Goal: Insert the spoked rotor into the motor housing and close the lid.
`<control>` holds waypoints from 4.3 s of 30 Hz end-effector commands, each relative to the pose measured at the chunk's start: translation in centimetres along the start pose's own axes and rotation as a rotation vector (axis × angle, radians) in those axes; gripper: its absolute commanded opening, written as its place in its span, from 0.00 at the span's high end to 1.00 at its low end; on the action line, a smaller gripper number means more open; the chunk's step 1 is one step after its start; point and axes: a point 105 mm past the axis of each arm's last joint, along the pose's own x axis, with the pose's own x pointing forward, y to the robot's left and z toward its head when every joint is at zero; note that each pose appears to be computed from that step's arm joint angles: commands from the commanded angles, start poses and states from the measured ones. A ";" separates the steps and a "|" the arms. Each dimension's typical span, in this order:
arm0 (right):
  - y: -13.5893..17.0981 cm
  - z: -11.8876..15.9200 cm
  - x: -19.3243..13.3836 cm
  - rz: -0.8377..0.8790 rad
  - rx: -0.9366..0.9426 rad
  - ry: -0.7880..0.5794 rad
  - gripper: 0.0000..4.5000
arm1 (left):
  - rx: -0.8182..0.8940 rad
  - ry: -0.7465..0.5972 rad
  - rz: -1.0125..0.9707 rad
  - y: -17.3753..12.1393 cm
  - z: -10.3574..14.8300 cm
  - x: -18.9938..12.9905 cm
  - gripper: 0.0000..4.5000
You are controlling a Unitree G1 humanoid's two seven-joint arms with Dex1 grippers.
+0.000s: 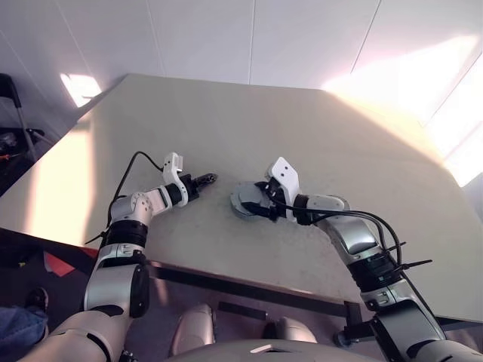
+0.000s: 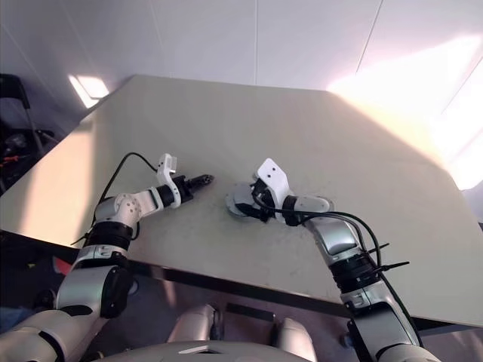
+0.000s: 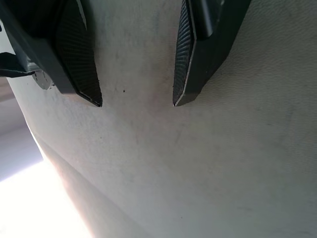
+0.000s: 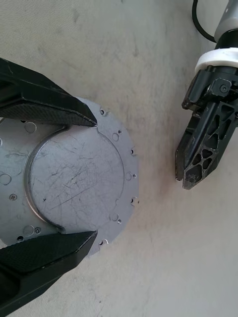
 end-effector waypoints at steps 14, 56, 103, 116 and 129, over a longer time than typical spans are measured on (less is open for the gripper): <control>0.7 1.2 0.0 0.043 0.063 -0.050 0.31 | 0.024 -0.038 -0.016 -0.5 0.7 -0.1 0.46; -1.2 1.9 0.0 -0.038 -0.023 -0.016 0.31 | 0.025 -0.019 -0.014 -0.6 -0.3 0.0 0.46; -0.3 -5.3 -1.3 0.032 0.199 0.238 0.31 | 0.013 -0.017 -0.016 -0.7 -0.9 -0.3 0.46; -0.1 -8.2 -2.0 0.021 0.115 0.347 0.31 | 0.013 -0.031 -0.008 -0.5 -0.5 -0.4 0.46; -0.2 -8.6 -3.0 0.029 0.143 0.338 0.31 | 0.016 -0.030 -0.015 -0.8 -0.4 -0.3 0.46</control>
